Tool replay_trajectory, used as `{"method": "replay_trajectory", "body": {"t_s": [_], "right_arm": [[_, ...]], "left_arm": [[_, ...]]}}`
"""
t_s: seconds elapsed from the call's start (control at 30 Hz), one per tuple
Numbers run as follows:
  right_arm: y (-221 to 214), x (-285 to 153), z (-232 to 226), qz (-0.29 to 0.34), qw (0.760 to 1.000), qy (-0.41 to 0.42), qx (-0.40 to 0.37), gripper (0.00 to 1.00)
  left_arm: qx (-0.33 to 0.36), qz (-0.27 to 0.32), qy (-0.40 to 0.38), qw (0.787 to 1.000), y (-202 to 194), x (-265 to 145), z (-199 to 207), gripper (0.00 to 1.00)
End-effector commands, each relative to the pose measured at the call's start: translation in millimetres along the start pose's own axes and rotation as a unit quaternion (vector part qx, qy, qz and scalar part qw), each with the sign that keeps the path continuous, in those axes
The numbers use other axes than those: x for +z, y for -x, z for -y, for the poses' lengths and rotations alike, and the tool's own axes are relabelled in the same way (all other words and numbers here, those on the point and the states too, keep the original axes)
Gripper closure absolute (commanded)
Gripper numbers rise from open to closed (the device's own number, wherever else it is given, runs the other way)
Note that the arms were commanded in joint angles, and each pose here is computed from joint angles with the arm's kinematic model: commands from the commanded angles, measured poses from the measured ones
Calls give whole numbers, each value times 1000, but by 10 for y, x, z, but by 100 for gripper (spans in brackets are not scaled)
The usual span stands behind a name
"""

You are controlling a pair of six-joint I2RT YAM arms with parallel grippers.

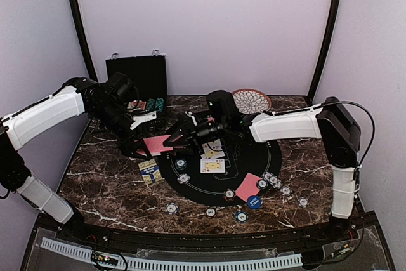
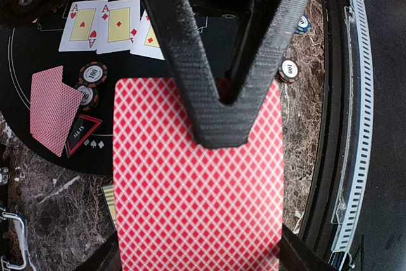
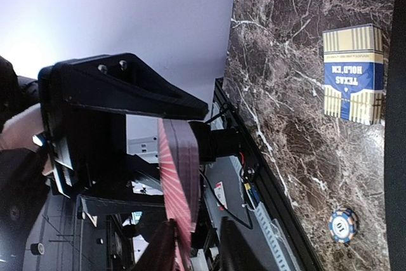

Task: Distribute texas hold em gaming equipment

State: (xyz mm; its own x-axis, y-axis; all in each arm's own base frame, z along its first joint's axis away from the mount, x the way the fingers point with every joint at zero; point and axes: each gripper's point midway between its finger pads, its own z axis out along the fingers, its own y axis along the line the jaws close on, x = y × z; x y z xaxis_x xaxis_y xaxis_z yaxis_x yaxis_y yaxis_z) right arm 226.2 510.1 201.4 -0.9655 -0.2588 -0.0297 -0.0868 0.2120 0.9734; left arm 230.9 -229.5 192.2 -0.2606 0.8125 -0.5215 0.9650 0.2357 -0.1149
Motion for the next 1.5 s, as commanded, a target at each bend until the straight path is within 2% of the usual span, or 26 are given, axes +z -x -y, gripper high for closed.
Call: {"method": "replay_trajectory", "body": {"t_s": [0.0,0.2,0.6,0.8,1.07,1.47], "right_arm": [[40,1,-213,1,999,32,-26,88],[71,-209,-173,16,999,24,-24,100],[177,-955,146,71,997,-21,-15,100],[282,-1414,575,103,992,-78,-2,100],[485,-2030,1279,140,973,-184,19,99],[740,-2263,1909,128,964,-232,32,95]], "left_arm": [[12,15,4,1000,32,-106,62,100],[11,13,4,1000,9,-93,61,100],[11,11,4,1000,-8,-87,65,100],[10,11,2,1000,-7,-85,71,100],[10,10,1,1000,-8,-92,78,100],[10,9,1,1000,-20,-94,83,100]]}}
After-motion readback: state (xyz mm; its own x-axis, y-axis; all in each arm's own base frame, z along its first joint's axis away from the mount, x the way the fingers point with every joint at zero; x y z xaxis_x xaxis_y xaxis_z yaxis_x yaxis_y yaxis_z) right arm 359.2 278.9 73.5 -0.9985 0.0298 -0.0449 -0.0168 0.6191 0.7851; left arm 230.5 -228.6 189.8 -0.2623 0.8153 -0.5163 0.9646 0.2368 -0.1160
